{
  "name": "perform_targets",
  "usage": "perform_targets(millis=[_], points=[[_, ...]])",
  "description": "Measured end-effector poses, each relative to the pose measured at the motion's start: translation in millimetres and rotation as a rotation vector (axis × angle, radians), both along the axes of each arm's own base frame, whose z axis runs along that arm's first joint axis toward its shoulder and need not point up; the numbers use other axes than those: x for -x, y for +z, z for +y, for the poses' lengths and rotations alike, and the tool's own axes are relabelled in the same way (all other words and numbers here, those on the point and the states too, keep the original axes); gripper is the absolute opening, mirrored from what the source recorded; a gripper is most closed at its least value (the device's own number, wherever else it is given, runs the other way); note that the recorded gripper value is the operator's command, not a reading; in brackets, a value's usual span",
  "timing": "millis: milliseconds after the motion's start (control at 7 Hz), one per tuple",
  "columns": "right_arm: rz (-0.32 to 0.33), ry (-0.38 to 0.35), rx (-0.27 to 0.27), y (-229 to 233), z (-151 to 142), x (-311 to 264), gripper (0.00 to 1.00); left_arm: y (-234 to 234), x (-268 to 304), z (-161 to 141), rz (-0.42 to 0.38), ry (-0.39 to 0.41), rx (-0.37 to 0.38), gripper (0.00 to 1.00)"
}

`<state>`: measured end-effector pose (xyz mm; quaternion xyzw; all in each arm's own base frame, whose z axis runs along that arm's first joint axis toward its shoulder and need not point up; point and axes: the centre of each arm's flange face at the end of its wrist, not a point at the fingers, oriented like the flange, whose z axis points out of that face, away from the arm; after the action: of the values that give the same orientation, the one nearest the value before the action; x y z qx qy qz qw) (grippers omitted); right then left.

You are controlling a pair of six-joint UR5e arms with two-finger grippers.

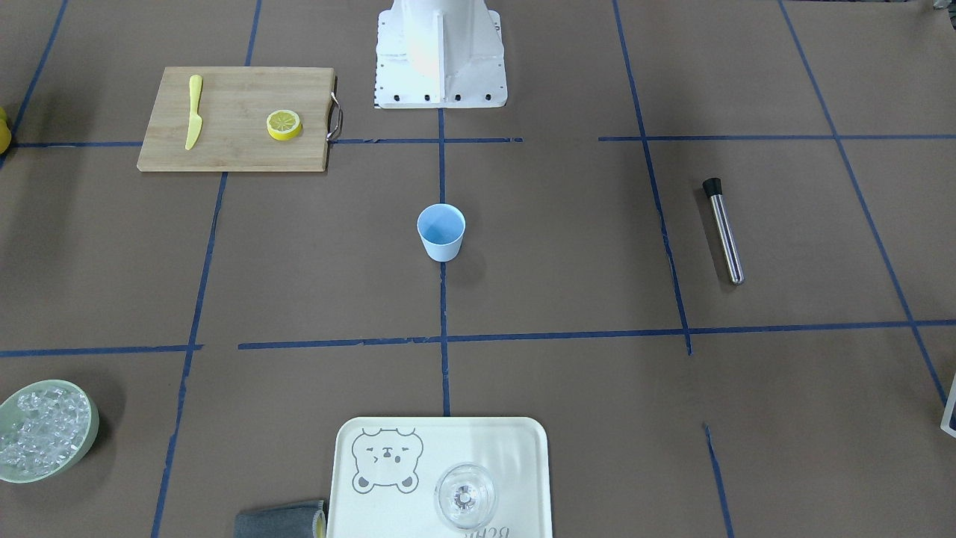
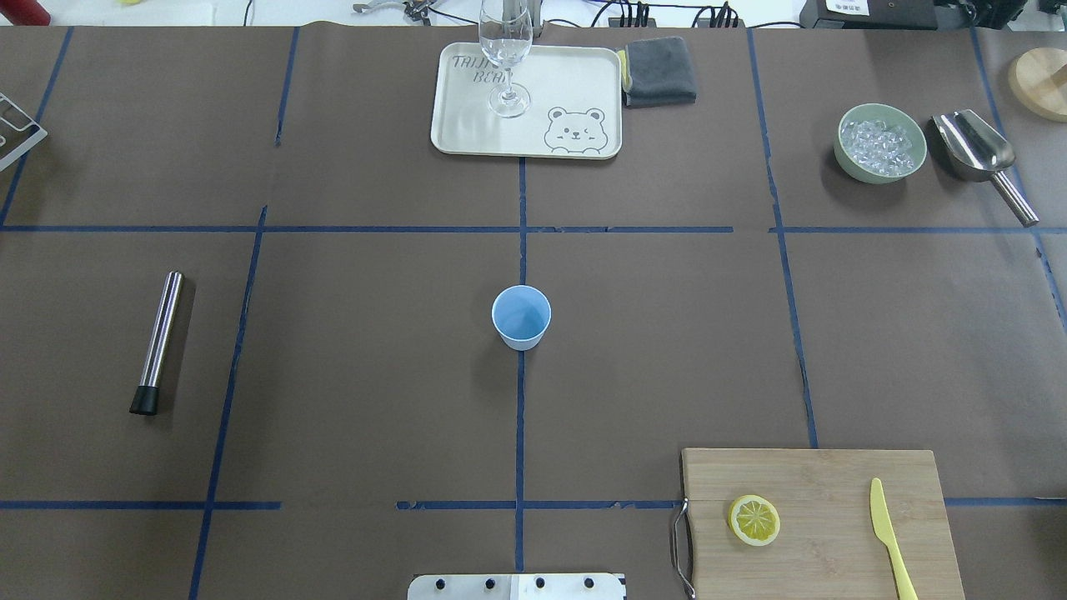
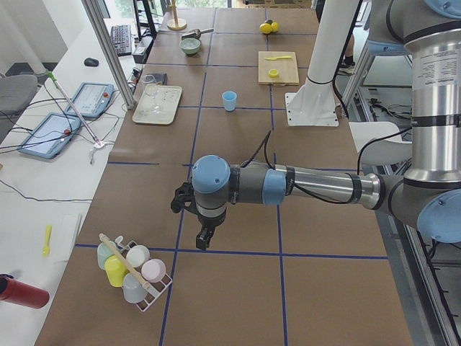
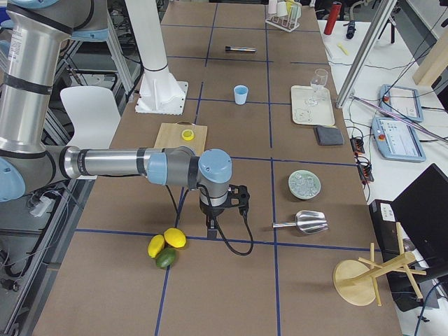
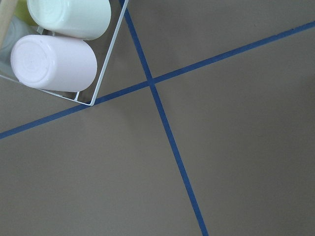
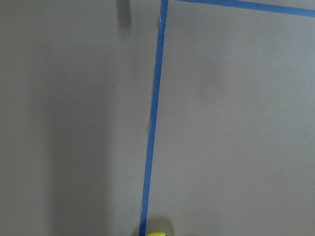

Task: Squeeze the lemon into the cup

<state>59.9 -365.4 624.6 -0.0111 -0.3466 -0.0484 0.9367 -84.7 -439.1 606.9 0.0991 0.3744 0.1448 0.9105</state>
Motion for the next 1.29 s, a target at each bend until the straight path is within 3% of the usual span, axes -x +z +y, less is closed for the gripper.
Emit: perform_targets(millis=[714,1286], points=[[0.003,-0.001,-0.066,-26,-22,1,1.0,3,0,4,0.002,0.001,0.004,1.0],[-0.072,-0.048,-0.301,-79,-48,39,1.0,4,-1,5,0.009,0.001,0.007,1.0]])
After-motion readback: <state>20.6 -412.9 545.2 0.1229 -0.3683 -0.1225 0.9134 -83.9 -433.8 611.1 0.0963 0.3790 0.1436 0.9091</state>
